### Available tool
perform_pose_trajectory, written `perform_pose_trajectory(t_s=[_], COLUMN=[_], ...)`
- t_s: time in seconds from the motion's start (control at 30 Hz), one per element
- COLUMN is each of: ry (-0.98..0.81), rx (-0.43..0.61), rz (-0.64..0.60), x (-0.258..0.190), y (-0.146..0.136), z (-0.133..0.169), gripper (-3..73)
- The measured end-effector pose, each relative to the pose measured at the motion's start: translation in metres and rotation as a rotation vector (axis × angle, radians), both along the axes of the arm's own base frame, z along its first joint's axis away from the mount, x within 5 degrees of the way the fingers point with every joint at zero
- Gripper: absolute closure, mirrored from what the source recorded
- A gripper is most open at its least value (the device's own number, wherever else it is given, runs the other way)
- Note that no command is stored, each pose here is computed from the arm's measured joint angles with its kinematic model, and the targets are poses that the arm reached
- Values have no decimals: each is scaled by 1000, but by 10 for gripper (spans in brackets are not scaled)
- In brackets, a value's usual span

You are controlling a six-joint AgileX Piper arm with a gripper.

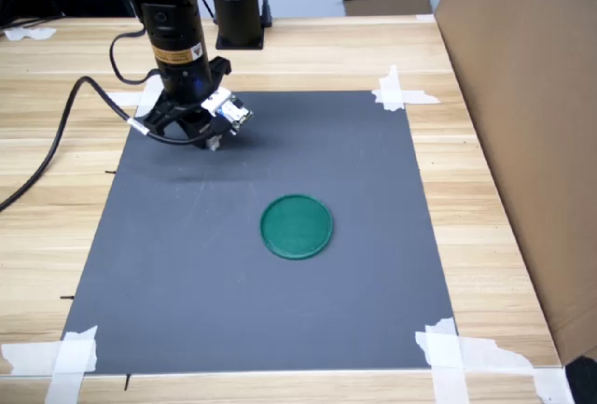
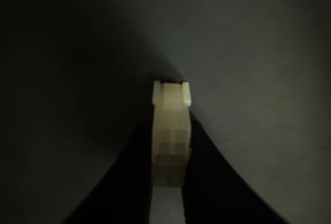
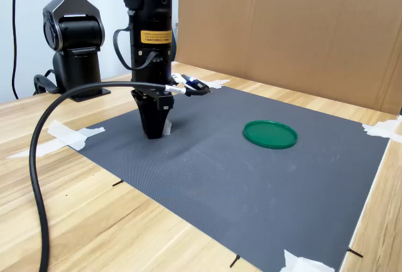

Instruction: Grasp a white terminal and put it in the green lid.

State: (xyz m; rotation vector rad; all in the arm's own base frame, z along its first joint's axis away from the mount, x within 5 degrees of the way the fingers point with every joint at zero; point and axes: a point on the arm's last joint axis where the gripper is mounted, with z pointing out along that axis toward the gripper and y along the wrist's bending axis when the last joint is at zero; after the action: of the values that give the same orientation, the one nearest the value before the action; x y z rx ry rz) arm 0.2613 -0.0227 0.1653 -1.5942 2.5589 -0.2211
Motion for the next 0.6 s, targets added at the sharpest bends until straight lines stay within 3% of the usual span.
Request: perform_pose_trajectory(t_s=[0.17,0.37,0.5,0.6], ry=[-113,-100,-96,-112], rx=[39,74,110,125], rz=[-43,-75,-78,-90], x=[16,24,36,41], y=[2,7,39,49], z=[21,41,68,76], gripper=[604,604,604,604])
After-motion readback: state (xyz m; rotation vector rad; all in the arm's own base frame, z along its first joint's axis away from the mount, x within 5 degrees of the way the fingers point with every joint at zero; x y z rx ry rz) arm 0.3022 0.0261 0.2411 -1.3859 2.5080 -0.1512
